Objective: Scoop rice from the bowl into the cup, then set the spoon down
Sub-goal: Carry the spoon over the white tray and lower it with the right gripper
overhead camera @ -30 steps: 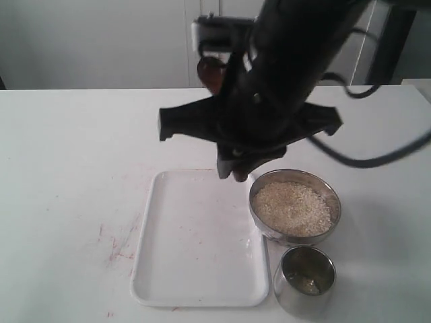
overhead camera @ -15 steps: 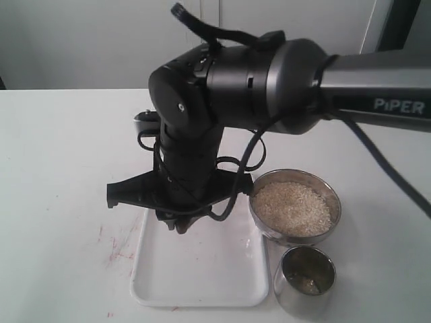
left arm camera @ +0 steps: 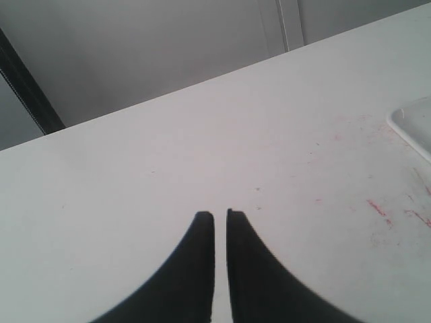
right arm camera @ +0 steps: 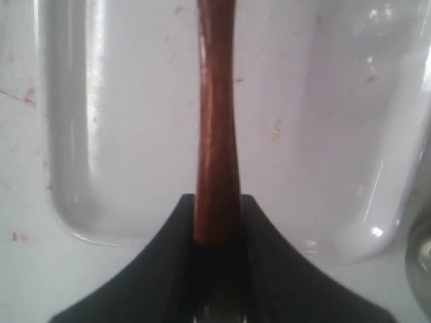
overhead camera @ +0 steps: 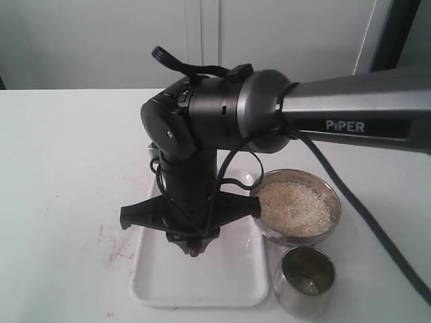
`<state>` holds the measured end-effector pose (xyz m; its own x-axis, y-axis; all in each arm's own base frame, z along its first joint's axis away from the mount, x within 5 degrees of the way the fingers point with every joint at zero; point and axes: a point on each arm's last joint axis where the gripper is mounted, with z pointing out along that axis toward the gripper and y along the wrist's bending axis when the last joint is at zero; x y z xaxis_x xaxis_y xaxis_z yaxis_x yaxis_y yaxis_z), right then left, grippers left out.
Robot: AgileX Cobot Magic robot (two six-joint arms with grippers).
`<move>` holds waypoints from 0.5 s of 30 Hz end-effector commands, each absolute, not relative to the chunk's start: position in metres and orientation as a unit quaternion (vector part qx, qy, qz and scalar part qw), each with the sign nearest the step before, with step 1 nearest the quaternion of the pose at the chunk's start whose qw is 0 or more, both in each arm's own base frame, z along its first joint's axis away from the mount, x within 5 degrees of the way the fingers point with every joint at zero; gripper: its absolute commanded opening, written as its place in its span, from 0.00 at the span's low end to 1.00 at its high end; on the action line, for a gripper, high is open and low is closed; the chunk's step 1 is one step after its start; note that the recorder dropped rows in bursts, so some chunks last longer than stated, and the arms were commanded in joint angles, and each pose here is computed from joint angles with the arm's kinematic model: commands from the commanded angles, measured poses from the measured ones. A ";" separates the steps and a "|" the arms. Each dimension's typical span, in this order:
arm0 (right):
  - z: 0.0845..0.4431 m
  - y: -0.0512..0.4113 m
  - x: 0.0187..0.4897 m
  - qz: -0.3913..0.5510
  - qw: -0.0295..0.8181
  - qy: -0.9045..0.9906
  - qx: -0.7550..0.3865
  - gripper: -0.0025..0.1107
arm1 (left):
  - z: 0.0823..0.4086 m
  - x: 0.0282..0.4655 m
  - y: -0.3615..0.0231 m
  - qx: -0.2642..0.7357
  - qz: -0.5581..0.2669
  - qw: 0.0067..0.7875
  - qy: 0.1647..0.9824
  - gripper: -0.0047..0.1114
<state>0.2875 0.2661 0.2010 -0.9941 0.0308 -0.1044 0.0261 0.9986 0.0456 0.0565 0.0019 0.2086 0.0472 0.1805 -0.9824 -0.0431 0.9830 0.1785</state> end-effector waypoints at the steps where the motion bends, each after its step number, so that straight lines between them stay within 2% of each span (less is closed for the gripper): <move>1: 0.198 0.265 0.285 0.005 0.027 0.999 0.021 0.02 | 0.211 0.056 0.002 0.049 0.072 0.726 0.682 0.16; 6: 0.196 0.265 0.284 0.003 0.020 1.000 0.022 0.02 | 0.211 0.056 0.002 0.049 0.072 0.726 0.682 0.16; 11: 0.179 0.266 0.278 -0.018 -0.038 0.999 0.021 0.02 | 0.211 0.056 0.002 0.049 0.072 0.726 0.682 0.16; 15: 0.175 0.265 0.281 -0.007 -0.046 0.998 0.033 0.02 | 0.211 0.056 0.002 0.049 0.072 0.726 0.682 0.16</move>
<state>0.2779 0.2668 0.1758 -0.9951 0.0597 0.0783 0.0576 0.9979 -0.0292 0.0565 0.0019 0.2086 0.0472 0.1805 -0.9824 -0.0431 0.9830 0.1785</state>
